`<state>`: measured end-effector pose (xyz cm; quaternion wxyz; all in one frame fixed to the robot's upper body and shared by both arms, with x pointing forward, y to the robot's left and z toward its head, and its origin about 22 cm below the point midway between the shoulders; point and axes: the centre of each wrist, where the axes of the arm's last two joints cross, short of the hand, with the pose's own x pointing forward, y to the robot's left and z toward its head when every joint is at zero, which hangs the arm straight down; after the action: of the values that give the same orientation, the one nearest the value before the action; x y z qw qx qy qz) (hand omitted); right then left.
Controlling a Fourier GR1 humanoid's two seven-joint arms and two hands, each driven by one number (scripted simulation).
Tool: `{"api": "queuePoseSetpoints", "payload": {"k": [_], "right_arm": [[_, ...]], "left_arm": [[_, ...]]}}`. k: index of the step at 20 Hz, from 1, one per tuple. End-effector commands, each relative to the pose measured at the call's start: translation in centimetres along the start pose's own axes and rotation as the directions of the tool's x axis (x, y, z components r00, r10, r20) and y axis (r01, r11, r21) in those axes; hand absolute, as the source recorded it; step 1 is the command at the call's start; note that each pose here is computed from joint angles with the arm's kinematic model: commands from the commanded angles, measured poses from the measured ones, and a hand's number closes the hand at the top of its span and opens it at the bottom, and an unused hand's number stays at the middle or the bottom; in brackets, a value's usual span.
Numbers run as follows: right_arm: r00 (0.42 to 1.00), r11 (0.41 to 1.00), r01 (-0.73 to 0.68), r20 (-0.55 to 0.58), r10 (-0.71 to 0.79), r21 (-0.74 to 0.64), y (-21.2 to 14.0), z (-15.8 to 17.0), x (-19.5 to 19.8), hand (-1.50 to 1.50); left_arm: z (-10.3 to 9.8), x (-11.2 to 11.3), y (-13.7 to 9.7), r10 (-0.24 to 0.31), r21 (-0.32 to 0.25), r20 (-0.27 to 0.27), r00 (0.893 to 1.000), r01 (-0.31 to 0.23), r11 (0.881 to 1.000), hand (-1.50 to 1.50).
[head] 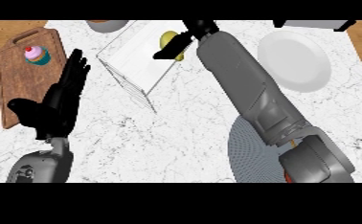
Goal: Pick the lemon from the placemat and place it in the tiered shelf
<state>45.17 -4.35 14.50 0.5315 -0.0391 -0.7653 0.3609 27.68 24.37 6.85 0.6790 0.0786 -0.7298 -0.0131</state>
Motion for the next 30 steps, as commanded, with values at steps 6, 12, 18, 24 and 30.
{"api": "queuePoseSetpoints", "payload": {"k": [6, 12, 18, 24, 30], "right_arm": [[0.971, 0.974, 0.223, 0.1, -0.218, -0.04, -2.1, -1.1, 1.9, -1.5], [0.969, 0.951, 0.247, 0.029, -0.246, -0.185, -5.6, -1.2, 2.2, -1.5], [0.953, 0.924, 0.268, -0.067, -0.296, -0.272, -14.7, 2.5, -2.1, -1.5], [0.959, 0.936, 0.24, -0.087, -0.27, -0.258, -20.4, 5.6, -3.6, -1.5], [0.953, 0.936, 0.283, -0.048, -0.299, -0.211, -22.5, 8.8, -6.4, -1.5]], "left_arm": [[1.2, -1.0, -0.1, 0.009, 0.02, -0.005, 1.0, -0.009, 1.0, 0.0], [1.4, -0.6, 2.0, -0.001, 0.037, -0.007, 1.0, 0.002, 0.999, 0.0], [1.3, 0.2, 3.0, -0.003, 0.046, -0.019, 1.0, 0.004, 0.999, 0.0], [0.8, 0.4, 0.8, 0.006, 0.047, 0.006, 1.0, -0.007, 0.999, 0.0], [0.7, 0.4, 0.3, 0.006, 0.036, 0.001, 1.0, -0.006, 0.999, 0.0]]}}
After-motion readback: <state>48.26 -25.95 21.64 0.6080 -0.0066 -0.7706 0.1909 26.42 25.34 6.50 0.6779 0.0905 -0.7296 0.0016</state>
